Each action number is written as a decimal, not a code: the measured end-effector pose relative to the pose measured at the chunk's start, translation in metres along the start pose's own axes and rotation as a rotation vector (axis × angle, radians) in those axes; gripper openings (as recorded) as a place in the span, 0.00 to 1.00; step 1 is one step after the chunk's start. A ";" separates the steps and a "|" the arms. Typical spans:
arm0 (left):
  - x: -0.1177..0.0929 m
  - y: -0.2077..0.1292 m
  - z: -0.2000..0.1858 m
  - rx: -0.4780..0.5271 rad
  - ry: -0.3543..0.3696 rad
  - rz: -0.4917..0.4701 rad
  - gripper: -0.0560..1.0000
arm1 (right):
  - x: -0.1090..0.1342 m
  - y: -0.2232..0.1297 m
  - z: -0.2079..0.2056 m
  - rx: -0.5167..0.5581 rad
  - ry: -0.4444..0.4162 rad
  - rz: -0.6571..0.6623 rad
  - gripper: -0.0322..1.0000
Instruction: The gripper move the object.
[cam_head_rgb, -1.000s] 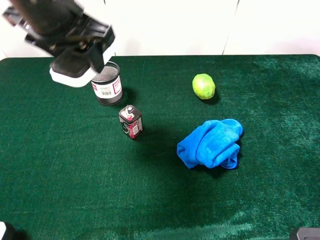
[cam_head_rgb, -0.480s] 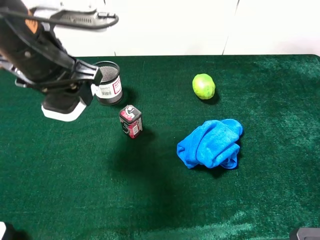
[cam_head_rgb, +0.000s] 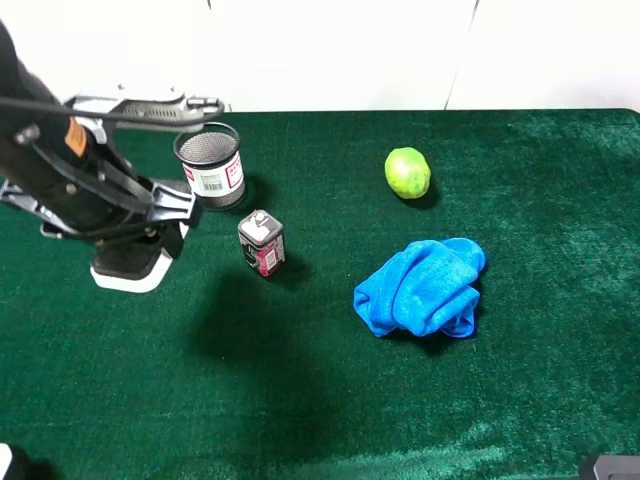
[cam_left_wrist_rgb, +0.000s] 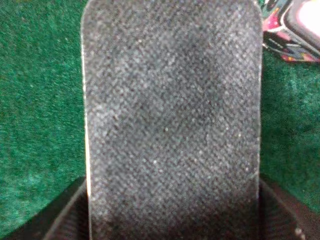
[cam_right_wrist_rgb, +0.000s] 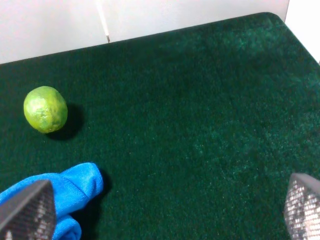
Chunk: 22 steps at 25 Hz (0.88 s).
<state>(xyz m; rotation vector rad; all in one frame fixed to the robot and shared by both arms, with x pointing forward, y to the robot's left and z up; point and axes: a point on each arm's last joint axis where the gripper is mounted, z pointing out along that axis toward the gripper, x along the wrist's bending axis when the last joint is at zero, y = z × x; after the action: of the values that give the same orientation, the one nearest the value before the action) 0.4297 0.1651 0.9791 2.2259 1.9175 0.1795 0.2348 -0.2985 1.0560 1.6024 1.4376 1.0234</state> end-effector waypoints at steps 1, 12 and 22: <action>0.001 -0.003 0.004 -0.003 -0.004 -0.011 0.65 | 0.000 0.000 0.000 0.000 0.000 0.000 0.70; 0.013 -0.021 0.031 -0.086 -0.001 -0.090 0.65 | 0.000 0.000 0.000 0.000 -0.005 -0.003 0.70; 0.006 -0.015 0.068 -0.075 0.005 -0.092 0.65 | 0.000 0.000 0.000 -0.001 0.000 0.000 0.70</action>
<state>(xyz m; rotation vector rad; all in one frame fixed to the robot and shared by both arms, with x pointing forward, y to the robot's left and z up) 0.4313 0.1685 0.9095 2.0868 1.9773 0.2386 0.2348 -0.2985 1.0561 1.6016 1.4369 1.0240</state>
